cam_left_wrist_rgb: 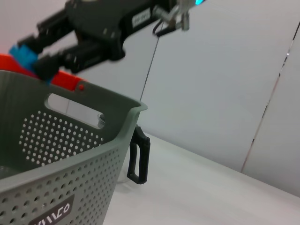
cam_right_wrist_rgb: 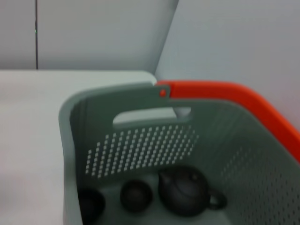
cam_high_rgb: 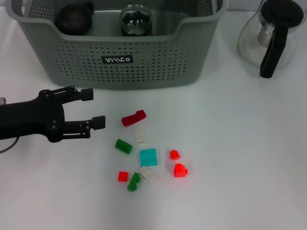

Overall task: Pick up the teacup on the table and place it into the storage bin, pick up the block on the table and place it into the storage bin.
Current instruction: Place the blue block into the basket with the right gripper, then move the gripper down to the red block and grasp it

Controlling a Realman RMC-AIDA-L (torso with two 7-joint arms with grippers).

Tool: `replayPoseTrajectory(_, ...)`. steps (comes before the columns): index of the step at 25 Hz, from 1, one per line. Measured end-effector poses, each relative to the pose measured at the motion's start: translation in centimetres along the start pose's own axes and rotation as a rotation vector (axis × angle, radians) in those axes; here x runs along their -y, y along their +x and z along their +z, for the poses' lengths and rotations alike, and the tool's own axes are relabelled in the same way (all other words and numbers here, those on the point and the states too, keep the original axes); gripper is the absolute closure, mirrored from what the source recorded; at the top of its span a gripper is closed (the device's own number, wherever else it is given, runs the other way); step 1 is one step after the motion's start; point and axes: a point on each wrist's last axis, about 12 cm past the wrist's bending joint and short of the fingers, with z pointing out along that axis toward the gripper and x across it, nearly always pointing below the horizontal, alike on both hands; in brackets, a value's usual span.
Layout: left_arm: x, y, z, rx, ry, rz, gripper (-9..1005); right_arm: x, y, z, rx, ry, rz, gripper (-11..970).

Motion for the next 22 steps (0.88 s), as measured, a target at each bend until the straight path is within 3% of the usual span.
replayPoseTrajectory(7,-0.2,-0.3,0.4,0.001,0.013,0.007,123,0.1,1.5,0.4,-0.025,0.011,0.030,462)
replayPoseTrajectory(12,-0.2,-0.4,0.3,-0.002,0.014,0.009,123,0.5,1.4,-0.9,0.008,0.030,0.021,453)
replayPoseTrajectory(14,-0.3,-0.4,0.2,-0.004,0.013,0.010,123,0.2,1.1,-2.0,0.035,0.014,0.001,204)
replayPoseTrajectory(20,-0.3,-0.5,0.2,-0.006,0.015,0.019,123,-2.3,1.7,-7.4,0.153,-0.134,-0.059,60)
replayPoseTrajectory(22,-0.3,-0.5,0.2,-0.006,0.017,0.029,123,-3.4,2.7,-9.0,0.163,-0.181,-0.077,63)
